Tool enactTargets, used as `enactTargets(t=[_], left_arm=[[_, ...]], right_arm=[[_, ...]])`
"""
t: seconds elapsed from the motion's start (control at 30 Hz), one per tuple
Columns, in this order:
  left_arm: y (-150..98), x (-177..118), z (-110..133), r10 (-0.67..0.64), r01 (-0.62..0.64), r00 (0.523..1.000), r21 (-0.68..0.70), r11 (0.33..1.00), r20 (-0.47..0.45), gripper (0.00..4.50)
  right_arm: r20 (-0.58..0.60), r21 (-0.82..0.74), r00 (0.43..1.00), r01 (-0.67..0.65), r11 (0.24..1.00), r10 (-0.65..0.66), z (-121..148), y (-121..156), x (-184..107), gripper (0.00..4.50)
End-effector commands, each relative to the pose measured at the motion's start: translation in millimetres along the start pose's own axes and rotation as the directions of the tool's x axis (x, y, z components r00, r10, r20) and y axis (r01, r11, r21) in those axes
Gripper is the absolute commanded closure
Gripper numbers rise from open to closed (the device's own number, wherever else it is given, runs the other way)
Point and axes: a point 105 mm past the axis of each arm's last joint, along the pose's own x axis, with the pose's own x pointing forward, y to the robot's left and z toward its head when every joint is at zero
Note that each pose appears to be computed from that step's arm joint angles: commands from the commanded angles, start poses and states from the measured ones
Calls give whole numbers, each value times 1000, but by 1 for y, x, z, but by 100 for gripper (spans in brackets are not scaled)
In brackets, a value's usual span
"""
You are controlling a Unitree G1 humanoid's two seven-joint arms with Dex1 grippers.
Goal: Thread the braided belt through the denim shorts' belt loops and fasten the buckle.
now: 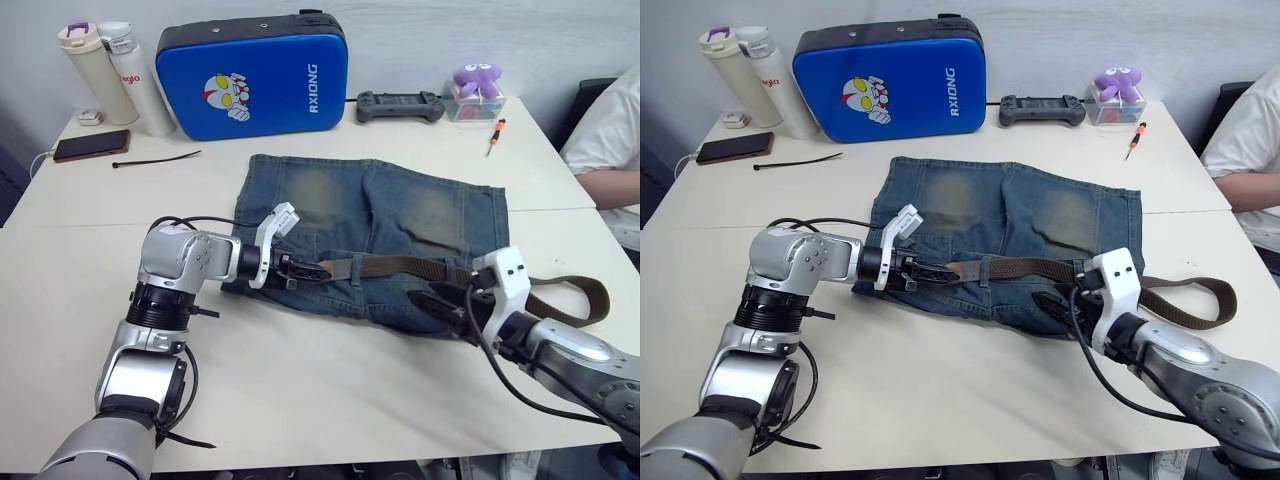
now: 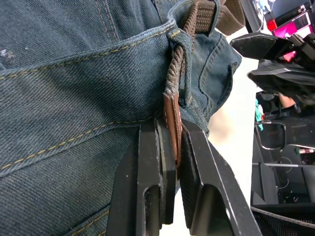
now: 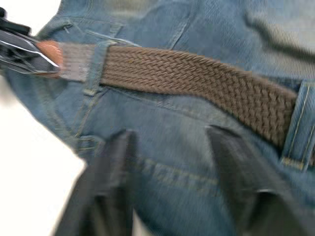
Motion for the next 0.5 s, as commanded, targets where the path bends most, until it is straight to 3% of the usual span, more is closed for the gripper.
enactTargets(t=[0.03,0.1,0.23,0.5], left_arm=[[-14,-7,16,-27,25,999,55,998,42,450],[-16,-11,18,-30,28,999,61,998,41,450],[-14,-25,15,4,-4,1000,115,993,-4,450],[2,-62,24,104,-106,994,119,987,20,450]], right_arm=[[-74,21,980,188,982,-186,-25,-32,20,375],[-93,48,969,234,971,-229,-35,-40,23,442],[-144,75,942,315,946,-302,-53,-58,22,442],[-208,88,923,348,934,-324,-72,-70,22,442]])
